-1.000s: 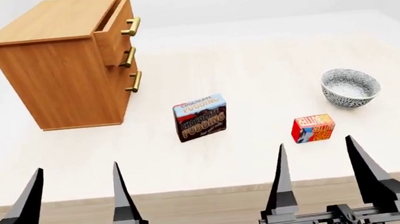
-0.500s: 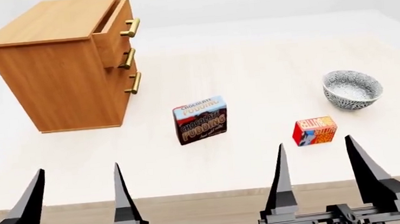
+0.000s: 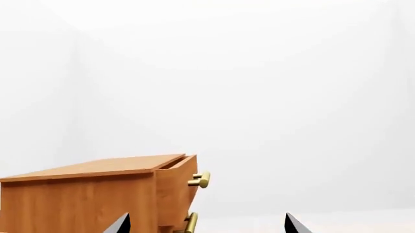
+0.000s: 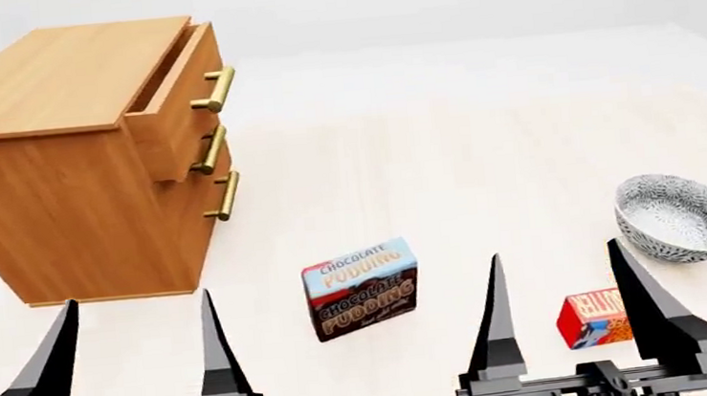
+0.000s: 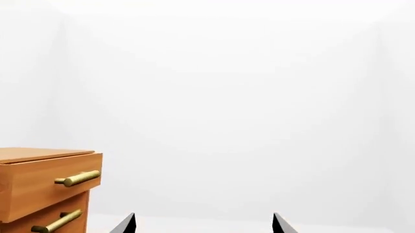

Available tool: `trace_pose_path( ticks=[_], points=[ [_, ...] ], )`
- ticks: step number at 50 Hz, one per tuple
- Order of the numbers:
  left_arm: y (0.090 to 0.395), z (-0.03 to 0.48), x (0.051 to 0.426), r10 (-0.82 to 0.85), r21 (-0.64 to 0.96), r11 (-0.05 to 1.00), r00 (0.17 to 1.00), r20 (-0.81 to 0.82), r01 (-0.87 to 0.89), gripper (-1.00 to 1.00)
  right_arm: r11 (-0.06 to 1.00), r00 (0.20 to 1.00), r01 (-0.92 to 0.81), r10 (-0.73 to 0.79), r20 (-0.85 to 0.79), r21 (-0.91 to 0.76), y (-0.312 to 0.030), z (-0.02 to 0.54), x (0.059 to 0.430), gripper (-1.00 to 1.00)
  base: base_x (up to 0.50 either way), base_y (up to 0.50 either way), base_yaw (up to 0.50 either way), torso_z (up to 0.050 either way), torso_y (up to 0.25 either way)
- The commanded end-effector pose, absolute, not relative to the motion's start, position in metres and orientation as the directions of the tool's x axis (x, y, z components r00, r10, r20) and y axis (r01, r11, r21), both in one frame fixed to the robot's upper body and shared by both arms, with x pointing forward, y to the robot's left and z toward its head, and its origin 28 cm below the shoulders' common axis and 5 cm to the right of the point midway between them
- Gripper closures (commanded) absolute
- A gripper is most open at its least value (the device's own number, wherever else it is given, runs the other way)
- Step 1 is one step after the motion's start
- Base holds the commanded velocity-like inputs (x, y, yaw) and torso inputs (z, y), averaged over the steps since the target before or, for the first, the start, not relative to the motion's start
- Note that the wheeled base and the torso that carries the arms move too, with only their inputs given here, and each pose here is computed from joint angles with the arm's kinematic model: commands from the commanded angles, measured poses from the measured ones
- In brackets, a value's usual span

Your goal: Put the butter at the back in the top drawer of the cabinet and close it.

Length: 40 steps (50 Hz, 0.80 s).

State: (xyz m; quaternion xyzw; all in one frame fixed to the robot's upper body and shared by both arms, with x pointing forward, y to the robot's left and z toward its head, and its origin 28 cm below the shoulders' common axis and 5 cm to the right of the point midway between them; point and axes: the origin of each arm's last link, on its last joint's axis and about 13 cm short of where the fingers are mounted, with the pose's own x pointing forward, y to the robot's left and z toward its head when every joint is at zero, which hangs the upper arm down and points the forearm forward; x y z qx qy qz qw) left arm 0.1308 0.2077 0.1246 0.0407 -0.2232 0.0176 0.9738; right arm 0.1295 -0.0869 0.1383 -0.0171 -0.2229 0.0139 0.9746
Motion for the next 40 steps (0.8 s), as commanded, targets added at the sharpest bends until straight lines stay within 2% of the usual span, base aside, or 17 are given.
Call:
trace_pose_path(
  ticks=[1, 19, 29, 35, 40],
  points=[
    [0.208, 0.125, 0.13, 0.012, 0.071, 0.996, 0.899, 0.437, -0.048, -1.0, 0.999, 0.899, -0.022, 0.037, 0.435, -0.041, -0.087, 0.139, 0.129, -1.0, 0.5, 0.0, 0.0, 0.0, 0.0],
    [0.208, 0.123, 0.13, 0.014, 0.069, 0.996, 0.9, 0.435, -0.049, -1.0, 0.999, 0.899, -0.023, 0.037, 0.436, -0.038, -0.086, 0.138, 0.129, -1.0, 0.5, 0.0, 0.0, 0.0, 0.001],
    [0.209, 0.127, 0.133, 0.023, 0.076, 0.995, 0.898, 0.44, -0.063, -1.0, 0.999, 0.894, -0.023, 0.035, 0.446, -0.032, -0.087, 0.138, 0.129, -1.0, 0.01, 0.0, 0.0, 0.0, 0.0],
    [0.212, 0.166, 0.155, -0.006, 0.145, 0.987, 0.894, 0.448, -0.065, -1.0, 0.999, 0.893, -0.023, 0.035, 0.448, -0.033, -0.086, 0.14, 0.128, -1.0, 0.0, 0.0, 0.0, 0.0, 0.0],
    [0.213, 0.231, 0.196, -0.039, 0.155, 0.987, 0.913, 0.407, -0.027, -1.0, 0.999, 0.892, -0.025, 0.036, 0.45, -0.029, -0.087, 0.141, 0.127, -1.0, 0.0, 0.0, 0.0, 0.0, 0.0]
  ],
)
